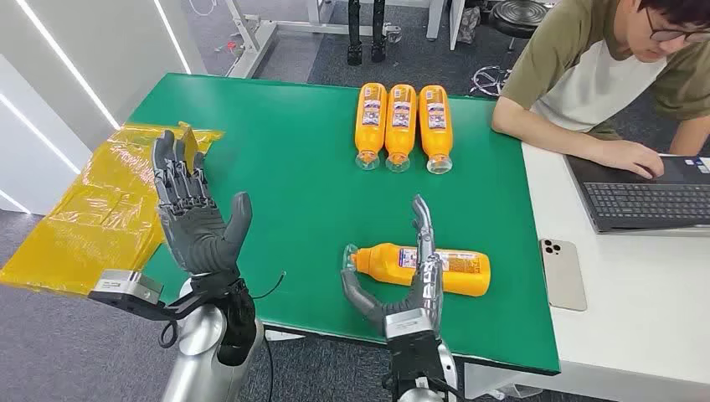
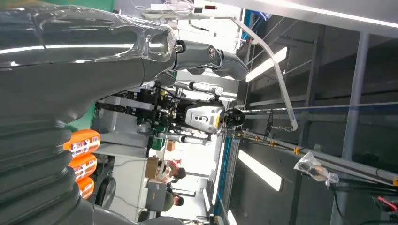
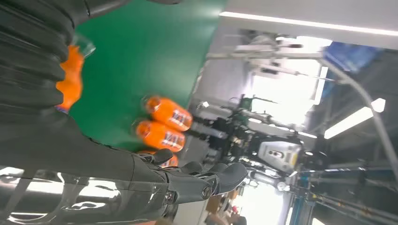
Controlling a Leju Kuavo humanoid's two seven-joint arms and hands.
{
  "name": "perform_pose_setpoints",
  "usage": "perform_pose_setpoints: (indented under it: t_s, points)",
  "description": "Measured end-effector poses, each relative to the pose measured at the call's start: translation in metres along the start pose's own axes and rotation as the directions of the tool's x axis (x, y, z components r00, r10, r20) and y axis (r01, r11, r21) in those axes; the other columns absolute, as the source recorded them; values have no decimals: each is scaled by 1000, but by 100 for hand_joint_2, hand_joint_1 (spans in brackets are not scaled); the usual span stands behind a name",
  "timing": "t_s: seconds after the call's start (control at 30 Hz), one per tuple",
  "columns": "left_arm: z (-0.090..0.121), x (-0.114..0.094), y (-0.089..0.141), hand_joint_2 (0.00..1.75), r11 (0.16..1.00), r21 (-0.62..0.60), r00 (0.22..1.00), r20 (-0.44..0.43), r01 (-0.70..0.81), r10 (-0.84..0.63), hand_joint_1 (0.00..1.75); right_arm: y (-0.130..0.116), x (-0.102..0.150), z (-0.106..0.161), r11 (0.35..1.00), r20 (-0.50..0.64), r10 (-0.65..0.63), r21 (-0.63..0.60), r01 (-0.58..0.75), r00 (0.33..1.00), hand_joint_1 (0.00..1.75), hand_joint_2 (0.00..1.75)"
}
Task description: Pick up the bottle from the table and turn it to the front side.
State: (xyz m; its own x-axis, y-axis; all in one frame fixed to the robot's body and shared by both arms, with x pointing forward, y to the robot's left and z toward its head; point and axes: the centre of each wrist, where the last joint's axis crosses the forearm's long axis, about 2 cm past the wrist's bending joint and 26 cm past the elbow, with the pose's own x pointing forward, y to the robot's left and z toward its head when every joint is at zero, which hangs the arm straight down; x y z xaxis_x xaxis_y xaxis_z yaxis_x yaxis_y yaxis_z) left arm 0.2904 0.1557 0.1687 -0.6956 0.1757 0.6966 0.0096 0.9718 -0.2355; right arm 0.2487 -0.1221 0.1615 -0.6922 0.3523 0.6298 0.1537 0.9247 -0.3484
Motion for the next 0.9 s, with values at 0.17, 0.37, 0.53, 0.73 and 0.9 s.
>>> perform_pose_setpoints:
  t_s: [0.17,0.37,0.53,0.73,0.9]
  points:
    - [5,0,1,175,1000,-21,1000,-11,-11,11,0,-3,-7,1,962,-68,146,241,-126,987,0,175]
    - [7,-1,0,175,998,-52,999,-17,-38,37,0,-25,-49,2,793,-46,367,538,-287,929,0,175]
    - [7,-1,-1,175,998,-52,999,-18,-46,46,0,-48,-88,-15,669,-1,465,656,-351,885,0,175]
    - [7,0,-3,175,997,-55,998,-20,-57,56,0,-69,-123,-54,521,43,546,765,-379,837,0,175]
    - [8,0,-4,175,996,-54,997,-24,-68,67,0,-81,-140,-87,424,69,596,819,-386,800,0,175]
